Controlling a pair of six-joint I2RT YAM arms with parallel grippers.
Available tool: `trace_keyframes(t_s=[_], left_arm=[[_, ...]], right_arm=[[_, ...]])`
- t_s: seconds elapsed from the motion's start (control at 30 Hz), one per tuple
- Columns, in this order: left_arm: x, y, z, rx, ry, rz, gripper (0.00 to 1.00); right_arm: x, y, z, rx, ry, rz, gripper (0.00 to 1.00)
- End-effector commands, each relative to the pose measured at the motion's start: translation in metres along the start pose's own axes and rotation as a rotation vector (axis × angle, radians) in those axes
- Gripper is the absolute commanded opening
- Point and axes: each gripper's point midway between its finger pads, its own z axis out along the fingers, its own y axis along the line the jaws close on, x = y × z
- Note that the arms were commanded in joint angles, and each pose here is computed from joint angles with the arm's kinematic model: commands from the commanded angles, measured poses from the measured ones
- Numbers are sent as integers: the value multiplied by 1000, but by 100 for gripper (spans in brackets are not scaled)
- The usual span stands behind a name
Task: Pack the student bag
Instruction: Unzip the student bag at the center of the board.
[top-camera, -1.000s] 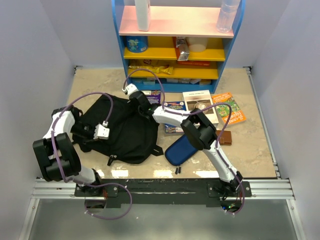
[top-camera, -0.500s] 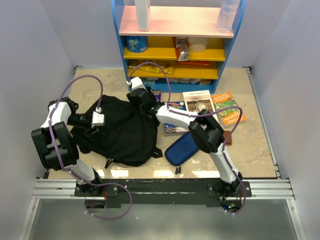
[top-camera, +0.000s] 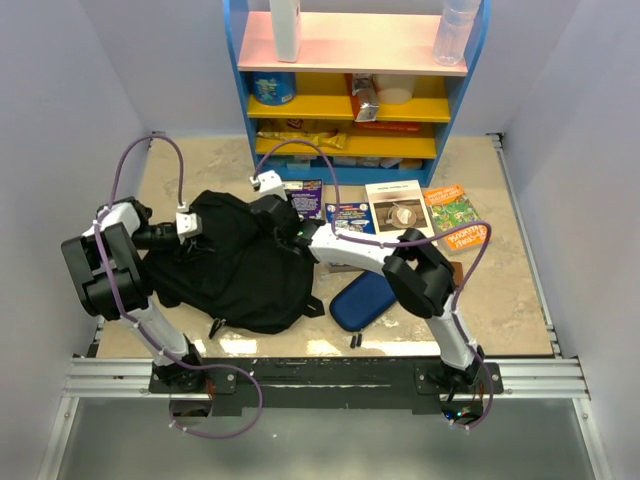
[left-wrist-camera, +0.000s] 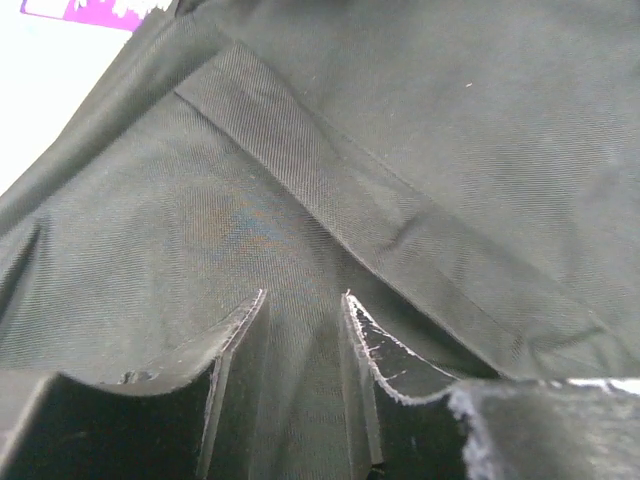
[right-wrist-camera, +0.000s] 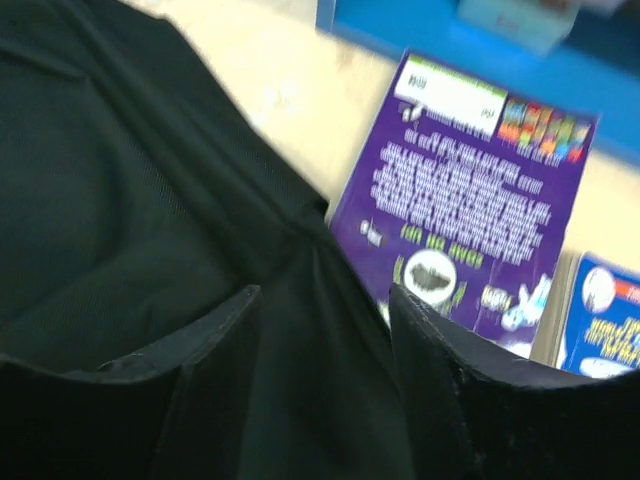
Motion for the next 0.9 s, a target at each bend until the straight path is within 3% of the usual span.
trace_keyframes(t_s=[0.0, 0.07, 0.23, 0.43, 0.53, 0.87], left_arm=[[0, 9, 19, -27, 2, 99, 38], [9, -3, 26, 16, 56, 110, 38], [-3, -20, 43, 110, 65, 123, 38], [-38, -17, 43, 120, -8, 131, 39], [-40, -22, 46, 138, 13, 166, 41], [-25, -44, 61, 162, 74, 194, 43]], right_arm=[[-1, 10, -30, -115, 63, 193, 53], [18, 13, -31, -138, 108, 204, 49], [37, 38, -27, -247, 162, 241, 49], [19, 56, -29, -319, 146, 297, 64], [9, 60, -33, -340, 142, 347, 70], [-12, 83, -34, -409, 161, 454, 69]])
